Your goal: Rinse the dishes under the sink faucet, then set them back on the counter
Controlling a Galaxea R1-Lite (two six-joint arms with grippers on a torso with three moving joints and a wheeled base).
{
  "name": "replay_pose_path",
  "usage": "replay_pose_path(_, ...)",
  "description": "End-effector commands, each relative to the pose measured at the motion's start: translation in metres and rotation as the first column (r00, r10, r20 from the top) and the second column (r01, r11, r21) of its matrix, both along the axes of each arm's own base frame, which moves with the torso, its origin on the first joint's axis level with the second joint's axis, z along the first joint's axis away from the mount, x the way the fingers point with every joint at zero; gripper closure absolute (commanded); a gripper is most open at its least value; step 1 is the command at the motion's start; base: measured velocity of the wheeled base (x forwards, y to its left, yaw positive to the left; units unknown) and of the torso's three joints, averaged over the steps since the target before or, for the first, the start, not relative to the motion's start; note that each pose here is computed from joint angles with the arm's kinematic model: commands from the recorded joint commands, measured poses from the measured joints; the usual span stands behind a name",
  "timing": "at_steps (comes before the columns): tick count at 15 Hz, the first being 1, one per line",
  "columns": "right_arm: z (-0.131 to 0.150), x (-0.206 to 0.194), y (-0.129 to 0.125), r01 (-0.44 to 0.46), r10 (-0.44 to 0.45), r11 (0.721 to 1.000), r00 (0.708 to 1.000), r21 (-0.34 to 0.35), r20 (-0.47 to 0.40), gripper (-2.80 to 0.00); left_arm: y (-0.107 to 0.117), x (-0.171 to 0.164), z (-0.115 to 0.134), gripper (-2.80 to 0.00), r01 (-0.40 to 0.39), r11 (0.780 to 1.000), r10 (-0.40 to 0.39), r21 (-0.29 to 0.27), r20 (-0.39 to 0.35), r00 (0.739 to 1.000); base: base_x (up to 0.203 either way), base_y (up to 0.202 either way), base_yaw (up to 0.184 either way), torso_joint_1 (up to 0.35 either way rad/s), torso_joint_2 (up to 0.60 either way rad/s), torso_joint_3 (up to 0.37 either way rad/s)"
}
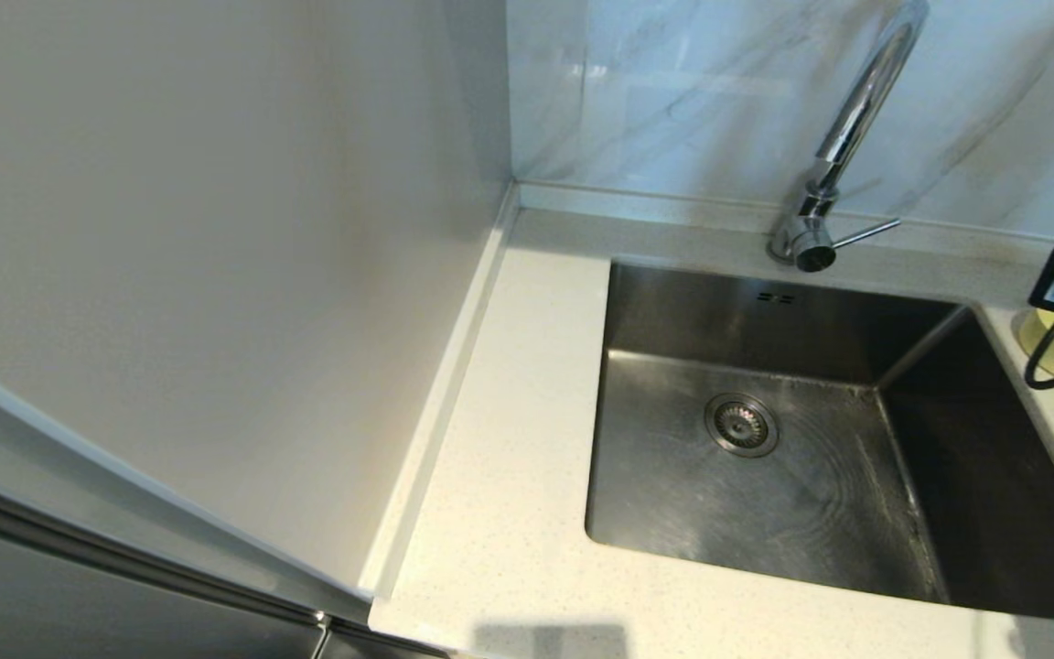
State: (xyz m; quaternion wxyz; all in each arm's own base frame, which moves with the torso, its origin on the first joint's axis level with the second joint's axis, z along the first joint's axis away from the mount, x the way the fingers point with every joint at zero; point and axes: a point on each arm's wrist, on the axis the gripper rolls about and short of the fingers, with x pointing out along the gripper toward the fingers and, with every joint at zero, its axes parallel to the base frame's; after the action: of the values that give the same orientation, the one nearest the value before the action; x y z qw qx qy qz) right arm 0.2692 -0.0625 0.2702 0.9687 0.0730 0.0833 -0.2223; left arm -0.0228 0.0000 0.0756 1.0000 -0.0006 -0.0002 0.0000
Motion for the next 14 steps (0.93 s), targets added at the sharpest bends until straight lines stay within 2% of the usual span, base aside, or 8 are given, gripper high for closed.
replay_pose_path(1,0.031,-0.064,0.012,0.009,-0.003,0.999,0.991,-0.05,0.132,0.0,0.0,0.0,0.0,0.0,0.0,1.0,0.0,0.0,-0.002,1.0,0.0,0.0,0.0,0.0,0.0,0.0)
replay_pose_path(4,0.028,-0.148,0.035,-0.032,0.063,0.99,0.97,-0.136,0.234,0.0,0.0,0.0,0.0,0.0,0.0,1.0,0.0,0.001,-0.001,1.0,0.0,0.0,0.0,0.0,0.0,0.0)
replay_pose_path(6,0.001,-0.195,0.049,-0.102,0.15,0.976,0.956,-0.195,0.252,0.0,0.0,0.0,0.0,0.0,0.0,1.0,0.0,0.0,0.0,1.0,0.0,0.0,0.0,0.0,0.0,0.0)
replay_pose_path(8,-0.044,-0.225,0.056,-0.185,0.238,0.951,0.95,-0.25,0.203,0.0,0.0,0.0,0.0,0.0,0.0,1.0,0.0,0.0,0.0,1.0,0.0,0.0,0.0,0.0,0.0,0.0)
replay_pose_path(10,-0.077,-0.241,0.059,-0.245,0.299,0.927,0.94,-0.285,0.163,0.0,0.0,0.0,0.0,0.0,0.0,1.0,0.0,0.0,-0.001,1.0,0.0,0.0,0.0,0.0,0.0,0.0)
replay_pose_path(14,-0.141,-0.265,0.06,-0.313,0.353,0.894,0.933,-0.32,0.075,0.0,0.0,0.0,0.0,0.0,0.0,1.0,0.0,0.0,0.0,1.0,0.0,0.0,0.0,0.0,0.0,0.0)
